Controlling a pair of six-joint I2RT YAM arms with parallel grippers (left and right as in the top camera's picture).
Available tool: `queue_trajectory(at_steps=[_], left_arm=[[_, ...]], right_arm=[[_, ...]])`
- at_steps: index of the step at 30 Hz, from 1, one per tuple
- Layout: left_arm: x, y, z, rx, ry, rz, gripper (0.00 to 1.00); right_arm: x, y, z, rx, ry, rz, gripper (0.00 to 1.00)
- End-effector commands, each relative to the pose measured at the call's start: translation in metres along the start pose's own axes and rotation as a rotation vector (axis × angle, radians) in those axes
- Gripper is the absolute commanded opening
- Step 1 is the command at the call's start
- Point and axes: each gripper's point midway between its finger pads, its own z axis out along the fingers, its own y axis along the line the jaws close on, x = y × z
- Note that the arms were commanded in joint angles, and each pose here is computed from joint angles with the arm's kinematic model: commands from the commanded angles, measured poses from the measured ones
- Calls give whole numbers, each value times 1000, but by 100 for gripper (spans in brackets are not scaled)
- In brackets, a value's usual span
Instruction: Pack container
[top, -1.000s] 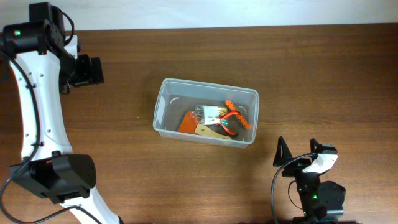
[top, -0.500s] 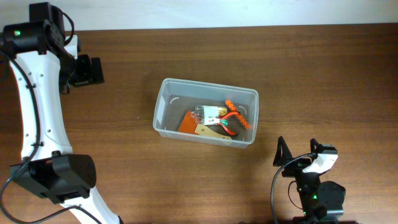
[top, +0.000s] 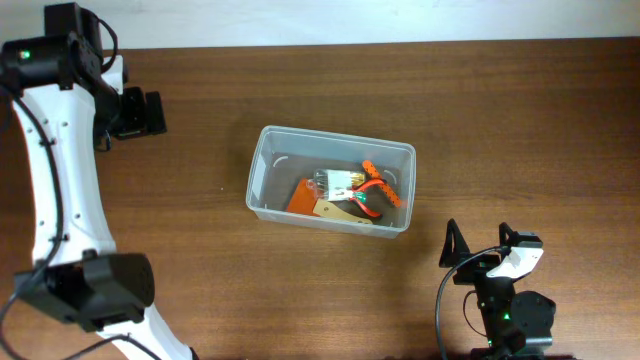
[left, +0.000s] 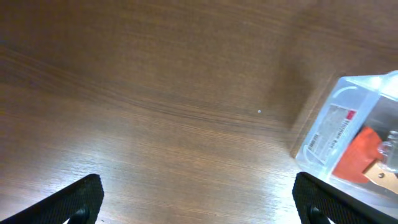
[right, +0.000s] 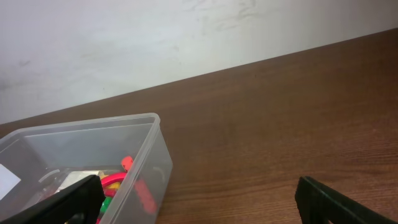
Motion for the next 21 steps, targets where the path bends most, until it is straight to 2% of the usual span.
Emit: queue_trajectory(at_steps=[1,13,21], left_arm=[[8,-10,-56,10,-144,41,99],[39,-42,-128,66,-326,136,99],[70,-36,-144,68,-361,141,99]], right_arm=[[1,0,0,-4,-5,-10,99],[1,0,0,-4,-5,-10,99],[1,0,0,-4,-5,-10,99]])
